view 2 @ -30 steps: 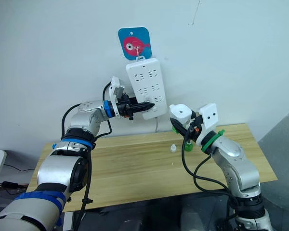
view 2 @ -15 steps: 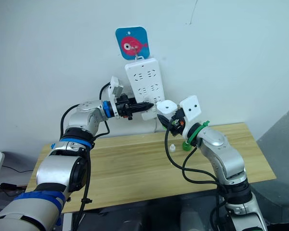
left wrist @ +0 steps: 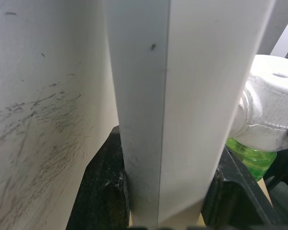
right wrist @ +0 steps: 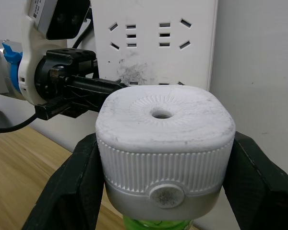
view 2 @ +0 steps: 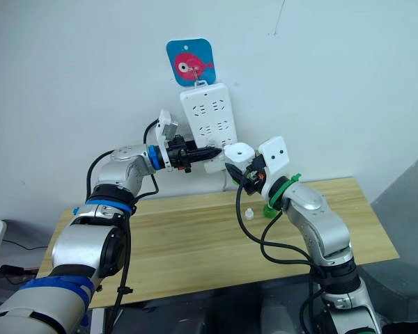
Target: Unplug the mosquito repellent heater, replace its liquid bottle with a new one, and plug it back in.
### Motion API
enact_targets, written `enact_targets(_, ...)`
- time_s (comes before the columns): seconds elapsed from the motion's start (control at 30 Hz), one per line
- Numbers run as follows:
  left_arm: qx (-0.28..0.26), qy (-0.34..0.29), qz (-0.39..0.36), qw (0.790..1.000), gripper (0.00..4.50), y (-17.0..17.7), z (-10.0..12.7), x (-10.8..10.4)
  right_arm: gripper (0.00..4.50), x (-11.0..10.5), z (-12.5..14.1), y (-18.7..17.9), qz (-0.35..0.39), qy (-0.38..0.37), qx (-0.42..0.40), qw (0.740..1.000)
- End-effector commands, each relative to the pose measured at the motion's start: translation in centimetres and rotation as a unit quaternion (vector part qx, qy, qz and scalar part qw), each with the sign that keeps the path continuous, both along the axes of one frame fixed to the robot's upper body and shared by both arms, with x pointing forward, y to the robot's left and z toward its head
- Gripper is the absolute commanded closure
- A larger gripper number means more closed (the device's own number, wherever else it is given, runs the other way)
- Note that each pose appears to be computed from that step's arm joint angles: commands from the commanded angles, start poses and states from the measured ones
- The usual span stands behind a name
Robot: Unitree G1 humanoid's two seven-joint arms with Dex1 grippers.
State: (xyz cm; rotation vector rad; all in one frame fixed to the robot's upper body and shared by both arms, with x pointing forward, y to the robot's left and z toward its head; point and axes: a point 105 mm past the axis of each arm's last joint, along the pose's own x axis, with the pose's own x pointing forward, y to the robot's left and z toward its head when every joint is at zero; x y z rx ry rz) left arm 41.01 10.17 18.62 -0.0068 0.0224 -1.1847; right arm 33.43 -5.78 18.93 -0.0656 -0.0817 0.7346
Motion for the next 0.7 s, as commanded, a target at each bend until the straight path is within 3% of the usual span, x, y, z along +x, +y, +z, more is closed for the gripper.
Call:
enact_targets(0.03, -0.008, -0.038, -0.013, 0.999, 3.15, -0.3, 2.1, -0.2, 1.52, -0.4, 2.6, 0.0, 0.006, -0.053, 0.013, 0.998)
enact_targets(0.7, -0.026, -0.043, -0.012, 0.999, 3.15, -1.0, 2.6, -0.3, 1.52, 0.6, 2.1, 1.4, -0.029, -0.053, -0.009, 0.998)
